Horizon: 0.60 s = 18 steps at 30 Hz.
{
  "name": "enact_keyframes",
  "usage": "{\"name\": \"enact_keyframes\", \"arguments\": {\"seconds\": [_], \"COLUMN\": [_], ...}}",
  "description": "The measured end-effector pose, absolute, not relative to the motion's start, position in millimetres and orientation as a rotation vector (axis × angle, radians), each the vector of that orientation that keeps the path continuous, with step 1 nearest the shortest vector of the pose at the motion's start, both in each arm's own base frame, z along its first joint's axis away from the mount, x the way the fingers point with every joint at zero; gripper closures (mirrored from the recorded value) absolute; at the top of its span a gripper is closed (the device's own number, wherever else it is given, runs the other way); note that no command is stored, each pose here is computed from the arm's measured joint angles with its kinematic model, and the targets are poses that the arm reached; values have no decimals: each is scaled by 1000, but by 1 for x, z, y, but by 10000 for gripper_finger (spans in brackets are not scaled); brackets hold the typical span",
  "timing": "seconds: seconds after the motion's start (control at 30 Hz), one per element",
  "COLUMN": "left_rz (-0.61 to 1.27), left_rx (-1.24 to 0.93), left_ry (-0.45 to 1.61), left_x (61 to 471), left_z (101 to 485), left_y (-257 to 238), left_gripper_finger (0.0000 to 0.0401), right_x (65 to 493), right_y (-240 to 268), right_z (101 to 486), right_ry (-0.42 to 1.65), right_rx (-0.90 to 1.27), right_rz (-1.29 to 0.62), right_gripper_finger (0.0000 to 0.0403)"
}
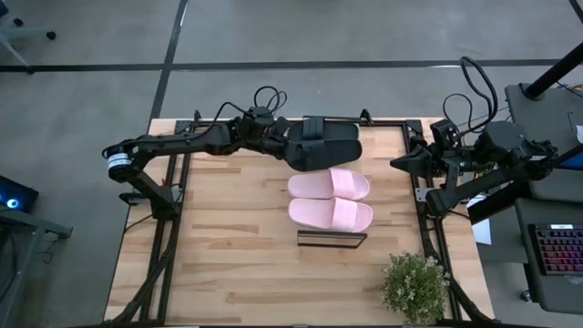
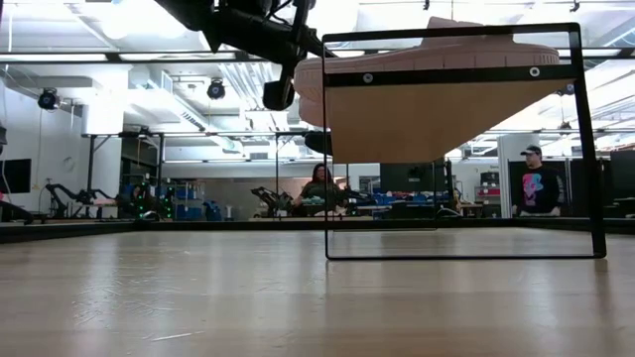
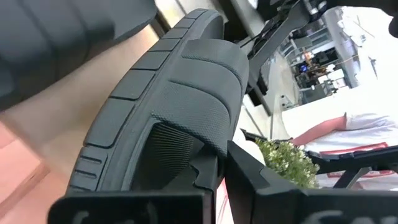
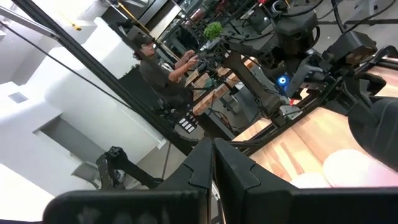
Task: Pick and place slides into the shelf
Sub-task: Put the black slipper on the shelf
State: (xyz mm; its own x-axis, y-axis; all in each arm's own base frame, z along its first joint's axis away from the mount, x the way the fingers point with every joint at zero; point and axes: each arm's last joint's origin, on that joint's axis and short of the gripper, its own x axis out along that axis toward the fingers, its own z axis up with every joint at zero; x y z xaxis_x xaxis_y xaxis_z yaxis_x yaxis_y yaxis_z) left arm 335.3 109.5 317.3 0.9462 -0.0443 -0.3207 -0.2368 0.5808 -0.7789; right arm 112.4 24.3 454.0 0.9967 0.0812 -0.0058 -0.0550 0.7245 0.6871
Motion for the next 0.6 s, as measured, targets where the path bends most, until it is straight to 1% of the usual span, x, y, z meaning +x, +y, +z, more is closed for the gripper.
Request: {"name": "enact_keyframes", "arguments": {"seconds": [0.23, 0.6], "left_rz": [126, 79], "left_rx": [-956, -1023], "left_ry": [342, 363], "left_x": [335, 352], "left_z": [315, 294], "left_y": [110, 117], "left_gripper_finger": [401, 401], "right_x": [112, 112], "right_y": [24, 24], "right_z": [454, 454], "right_ry": [36, 34], "right_rx": [757, 761], "right_rz": [76, 77], "right_gripper_finger": [394, 394]}}
